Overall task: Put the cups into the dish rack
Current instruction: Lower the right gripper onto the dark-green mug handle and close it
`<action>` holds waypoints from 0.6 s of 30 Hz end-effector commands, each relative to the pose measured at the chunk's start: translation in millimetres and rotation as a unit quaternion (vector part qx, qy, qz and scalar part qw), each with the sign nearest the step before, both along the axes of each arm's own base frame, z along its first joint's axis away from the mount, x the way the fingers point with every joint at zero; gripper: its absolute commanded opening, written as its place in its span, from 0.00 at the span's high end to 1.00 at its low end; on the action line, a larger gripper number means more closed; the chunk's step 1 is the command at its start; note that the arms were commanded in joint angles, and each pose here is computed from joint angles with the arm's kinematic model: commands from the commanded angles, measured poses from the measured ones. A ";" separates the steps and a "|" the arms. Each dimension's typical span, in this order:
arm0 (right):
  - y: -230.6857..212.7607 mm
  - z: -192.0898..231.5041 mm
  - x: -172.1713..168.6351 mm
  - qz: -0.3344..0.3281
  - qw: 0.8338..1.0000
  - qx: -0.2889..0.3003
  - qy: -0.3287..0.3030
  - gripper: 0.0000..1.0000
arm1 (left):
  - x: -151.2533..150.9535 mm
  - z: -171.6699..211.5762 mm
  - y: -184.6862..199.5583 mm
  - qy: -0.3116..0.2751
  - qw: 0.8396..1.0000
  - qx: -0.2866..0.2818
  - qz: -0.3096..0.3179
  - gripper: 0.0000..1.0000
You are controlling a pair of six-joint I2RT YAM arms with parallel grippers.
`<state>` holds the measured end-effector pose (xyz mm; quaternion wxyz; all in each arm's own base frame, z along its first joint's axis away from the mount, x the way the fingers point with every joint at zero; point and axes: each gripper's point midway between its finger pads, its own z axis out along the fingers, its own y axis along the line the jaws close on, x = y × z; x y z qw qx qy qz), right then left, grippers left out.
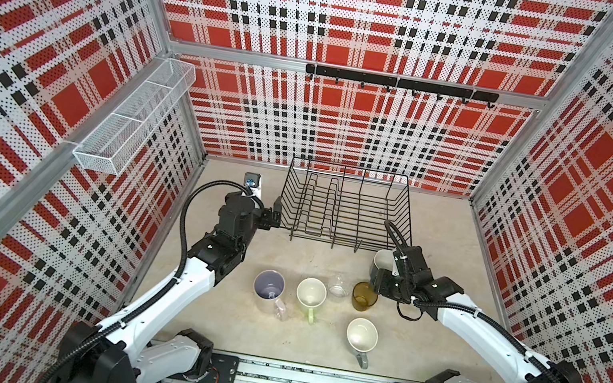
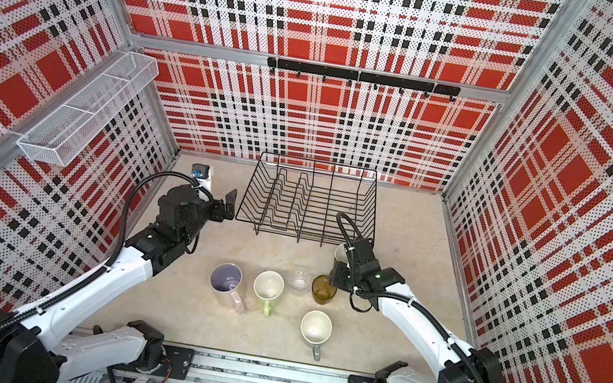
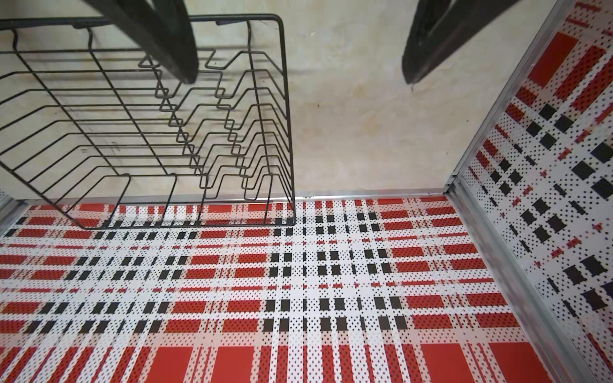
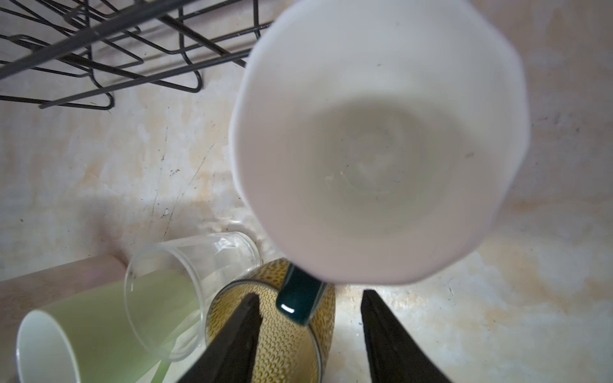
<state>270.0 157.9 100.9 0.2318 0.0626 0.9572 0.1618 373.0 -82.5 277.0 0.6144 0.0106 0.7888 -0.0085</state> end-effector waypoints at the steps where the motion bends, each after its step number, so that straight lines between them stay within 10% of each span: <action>1: -1.8 8.8 16.9 -0.025 0.999 -0.011 -0.030 0.50 | 1.1 14.3 4.9 -0.012 1.000 0.009 0.016 0.02; 18: -30.2 0.0 28.4 -0.043 0.992 -0.109 -0.039 0.64 | 7.0 9.6 -10.9 0.006 1.000 -0.006 -0.007 0.02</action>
